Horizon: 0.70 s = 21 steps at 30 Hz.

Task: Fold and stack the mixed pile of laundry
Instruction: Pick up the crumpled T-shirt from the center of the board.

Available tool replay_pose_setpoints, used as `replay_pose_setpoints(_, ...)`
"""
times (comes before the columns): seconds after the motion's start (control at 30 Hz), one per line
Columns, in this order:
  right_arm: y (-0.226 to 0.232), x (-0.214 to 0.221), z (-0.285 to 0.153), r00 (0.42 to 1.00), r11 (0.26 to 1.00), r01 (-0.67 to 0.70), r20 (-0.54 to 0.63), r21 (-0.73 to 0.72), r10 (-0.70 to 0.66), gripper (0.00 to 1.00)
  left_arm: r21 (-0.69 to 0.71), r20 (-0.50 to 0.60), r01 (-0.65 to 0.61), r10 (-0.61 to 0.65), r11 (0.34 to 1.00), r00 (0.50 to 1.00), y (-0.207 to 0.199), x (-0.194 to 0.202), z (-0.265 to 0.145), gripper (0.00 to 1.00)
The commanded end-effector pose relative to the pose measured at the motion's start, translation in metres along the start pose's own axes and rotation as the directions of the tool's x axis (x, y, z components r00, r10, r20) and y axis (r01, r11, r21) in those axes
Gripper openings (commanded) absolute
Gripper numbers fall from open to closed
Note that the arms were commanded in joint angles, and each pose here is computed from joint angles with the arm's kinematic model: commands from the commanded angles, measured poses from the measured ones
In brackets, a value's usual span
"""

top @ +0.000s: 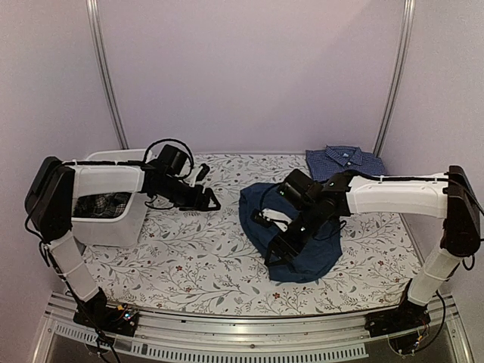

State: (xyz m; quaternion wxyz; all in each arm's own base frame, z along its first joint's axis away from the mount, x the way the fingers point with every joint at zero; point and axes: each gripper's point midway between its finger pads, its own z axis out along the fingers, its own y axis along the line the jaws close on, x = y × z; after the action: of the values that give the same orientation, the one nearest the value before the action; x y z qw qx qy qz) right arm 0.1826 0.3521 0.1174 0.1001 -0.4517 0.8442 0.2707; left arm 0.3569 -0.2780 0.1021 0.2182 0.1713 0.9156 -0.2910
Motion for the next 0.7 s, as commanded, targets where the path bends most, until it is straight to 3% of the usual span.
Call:
replay_pose_setpoints(0.0, -0.016, 0.027, 0.029, 0.989, 0.993, -0.090, -0.111, 0.071, 0.097, 0.66, 0.044, 0.032, 0.016, -0.018, 0.999, 0.999, -0.012, -0.002, -0.008, 0.77)
replay_pose_setpoints(0.37, -0.055, 0.082, 0.075, 0.922, 0.953, -0.139, -0.316, 0.270, 0.224, 0.61, 0.033, 0.024, 0.005, -0.006, 0.999, 1.000, -0.010, 0.009, -0.013, 0.77)
replay_pose_setpoints(0.53, -0.071, 0.085, 0.070, 0.904, 0.919, -0.116, -0.344, 0.377, 0.255, 0.40, 0.038, 0.031, 0.005, -0.007, 0.999, 0.999, -0.010, 0.009, -0.011, 0.77)
replay_pose_setpoints(0.67, -0.065, 0.049, 0.051, 0.934, 0.921, -0.086, -0.291, 0.380, 0.208, 0.02, 0.039, 0.046, 0.000, -0.002, 0.999, 0.999, -0.009, 0.008, -0.010, 0.77)
